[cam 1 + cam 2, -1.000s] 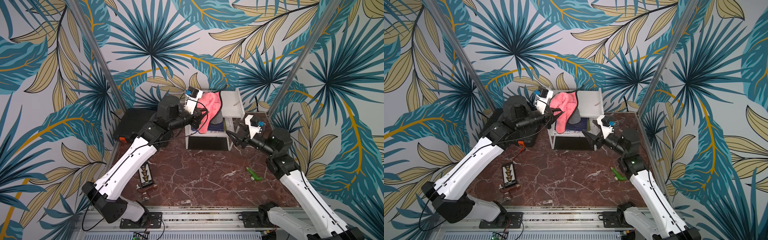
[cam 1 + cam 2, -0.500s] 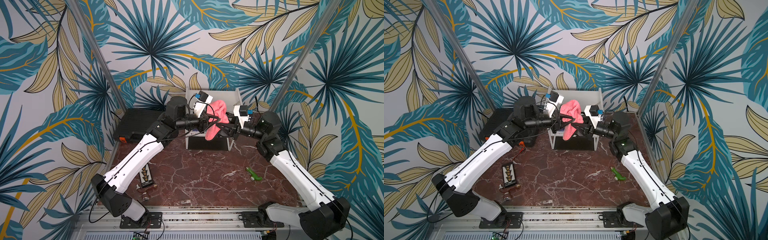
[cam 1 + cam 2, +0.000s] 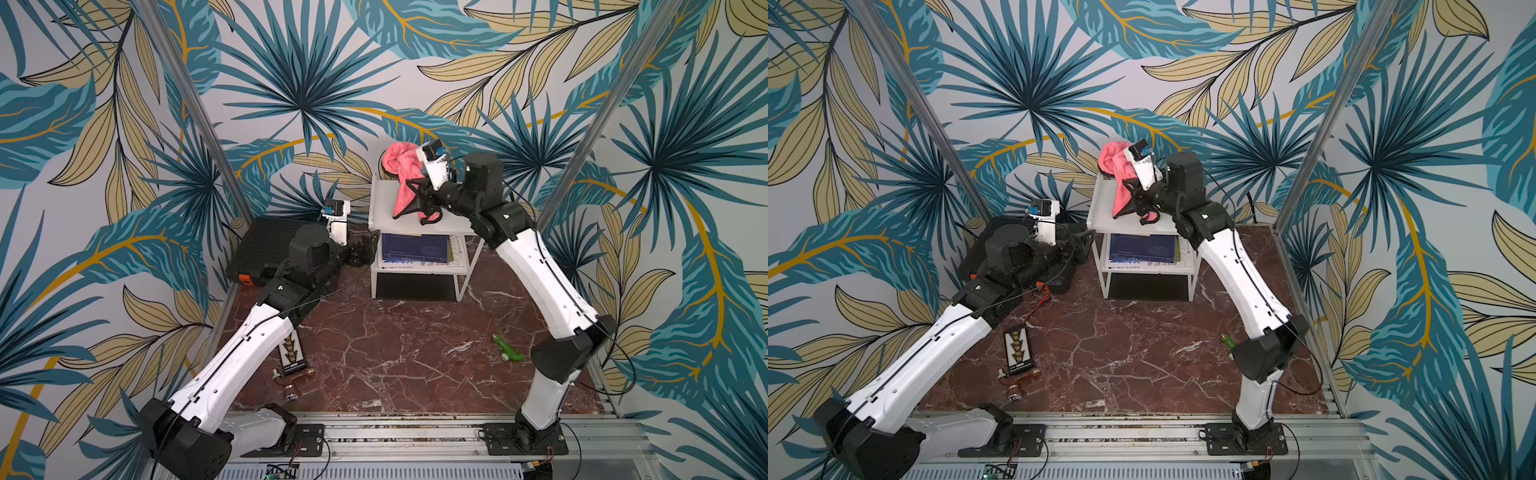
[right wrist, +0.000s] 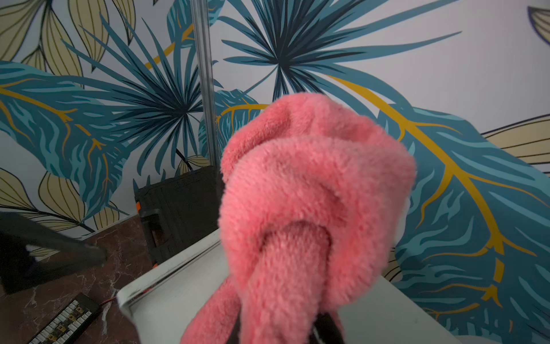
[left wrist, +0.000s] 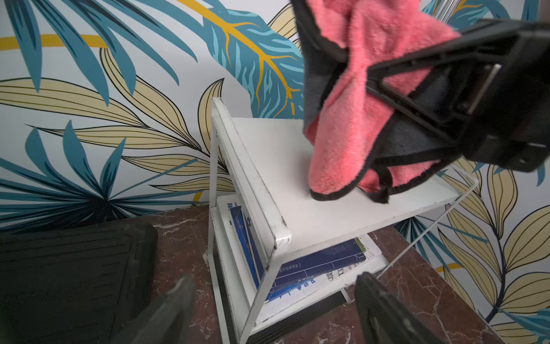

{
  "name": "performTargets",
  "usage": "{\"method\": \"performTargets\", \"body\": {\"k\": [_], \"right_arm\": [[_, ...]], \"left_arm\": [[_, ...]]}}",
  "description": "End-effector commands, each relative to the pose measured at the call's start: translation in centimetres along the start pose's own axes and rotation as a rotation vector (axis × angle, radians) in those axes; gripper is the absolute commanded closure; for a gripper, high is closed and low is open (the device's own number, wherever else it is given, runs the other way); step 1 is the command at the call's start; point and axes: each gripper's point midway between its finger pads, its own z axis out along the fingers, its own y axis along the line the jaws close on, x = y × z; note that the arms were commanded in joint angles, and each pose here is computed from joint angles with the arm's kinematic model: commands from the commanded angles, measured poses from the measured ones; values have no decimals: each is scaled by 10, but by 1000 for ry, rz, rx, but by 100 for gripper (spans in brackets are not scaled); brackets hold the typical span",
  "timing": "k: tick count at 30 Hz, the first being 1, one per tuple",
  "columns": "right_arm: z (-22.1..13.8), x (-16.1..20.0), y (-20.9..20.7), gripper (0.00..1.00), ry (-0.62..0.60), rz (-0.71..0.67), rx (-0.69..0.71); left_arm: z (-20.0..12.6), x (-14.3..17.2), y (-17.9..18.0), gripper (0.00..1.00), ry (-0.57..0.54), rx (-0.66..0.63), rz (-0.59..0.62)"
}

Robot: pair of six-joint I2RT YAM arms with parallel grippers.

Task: Wipe the bookshelf clean with a cloth
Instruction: Wipe the dust from the shelf.

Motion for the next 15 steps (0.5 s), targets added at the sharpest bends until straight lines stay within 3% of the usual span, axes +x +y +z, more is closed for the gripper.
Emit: {"method": "performTargets", "body": {"k": [1,4,11,13,15], "right_arm": [[15,55,-10,100,253,25,78],[14,73,-21,100,347,-16,134],[-43,130,-112,100,665,-119,552],[-42,136,-108,100,682,-110,539],[-20,137,-86,100,634,-54,414]], "left_arm": [[17,7,-2,14,-8,29,76],[28,10,1,15,-2,21,107],[45,33,0,14,47,55,216],[48,41,0,15,58,61,233],[52,48,1,16,65,67,243]]}}
